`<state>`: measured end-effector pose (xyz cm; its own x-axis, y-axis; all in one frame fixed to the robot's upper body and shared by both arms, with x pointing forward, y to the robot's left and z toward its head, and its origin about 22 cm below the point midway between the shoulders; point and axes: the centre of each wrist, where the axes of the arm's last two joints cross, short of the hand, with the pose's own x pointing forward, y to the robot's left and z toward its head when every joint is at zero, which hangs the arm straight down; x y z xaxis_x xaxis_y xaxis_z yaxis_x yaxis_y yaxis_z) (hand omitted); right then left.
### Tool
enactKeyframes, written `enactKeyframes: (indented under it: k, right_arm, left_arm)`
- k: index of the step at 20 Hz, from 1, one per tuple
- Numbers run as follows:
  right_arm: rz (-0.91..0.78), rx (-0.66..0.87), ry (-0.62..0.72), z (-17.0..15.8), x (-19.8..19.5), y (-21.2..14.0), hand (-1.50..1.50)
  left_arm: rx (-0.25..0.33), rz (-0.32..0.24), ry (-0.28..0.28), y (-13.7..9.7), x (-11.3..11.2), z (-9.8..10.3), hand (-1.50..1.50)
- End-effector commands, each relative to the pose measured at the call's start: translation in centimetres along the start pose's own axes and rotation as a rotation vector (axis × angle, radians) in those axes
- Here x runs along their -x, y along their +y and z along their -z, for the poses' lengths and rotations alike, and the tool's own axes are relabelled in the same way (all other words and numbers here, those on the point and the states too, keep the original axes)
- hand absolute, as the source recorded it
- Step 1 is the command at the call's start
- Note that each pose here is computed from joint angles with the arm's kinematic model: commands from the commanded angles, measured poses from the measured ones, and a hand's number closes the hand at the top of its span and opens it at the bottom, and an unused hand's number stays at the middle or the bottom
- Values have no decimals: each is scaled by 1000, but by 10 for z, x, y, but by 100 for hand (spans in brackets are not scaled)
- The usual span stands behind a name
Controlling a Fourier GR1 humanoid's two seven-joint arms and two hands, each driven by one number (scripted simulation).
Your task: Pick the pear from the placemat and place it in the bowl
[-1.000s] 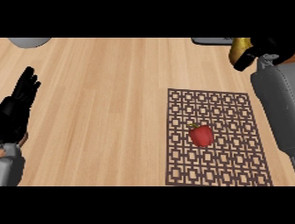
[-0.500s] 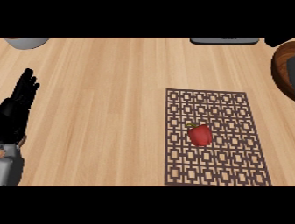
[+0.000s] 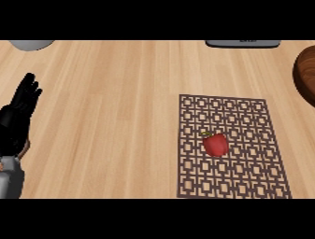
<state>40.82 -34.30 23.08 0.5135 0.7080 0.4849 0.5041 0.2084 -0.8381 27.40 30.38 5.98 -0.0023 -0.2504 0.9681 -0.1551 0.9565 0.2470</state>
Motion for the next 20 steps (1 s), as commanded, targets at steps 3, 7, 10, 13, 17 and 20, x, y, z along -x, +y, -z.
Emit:
enactKeyframes:
  k: [3, 7, 10, 13, 17, 20]
  right_arm:
    - [30, 2, 21, 31, 54, 13, 150]
    - [32, 13, 28, 45, 98, 17, 150]
    - [18, 7, 32, 38, 106, 42, 150]
    - [-259, -166, 181, 43, 161, 30, 150]
    - [-64, -233, 279, 47, 175, 25, -150]
    - [-40, -300, 228, 49, 184, 20, -150]
  left_arm:
    - [1, -7, 5, -12, -3, 5, 0]
    - [9, 10, -7, 0, -10, 3, 0]
    - [13, 16, -7, 11, -1, 6, 0]
    - [20, -8, -10, -3, -5, 9, 0]
    - [14, 4, -11, -18, -7, 6, 0]
    - [17, -5, -18, -20, 6, 3, 0]
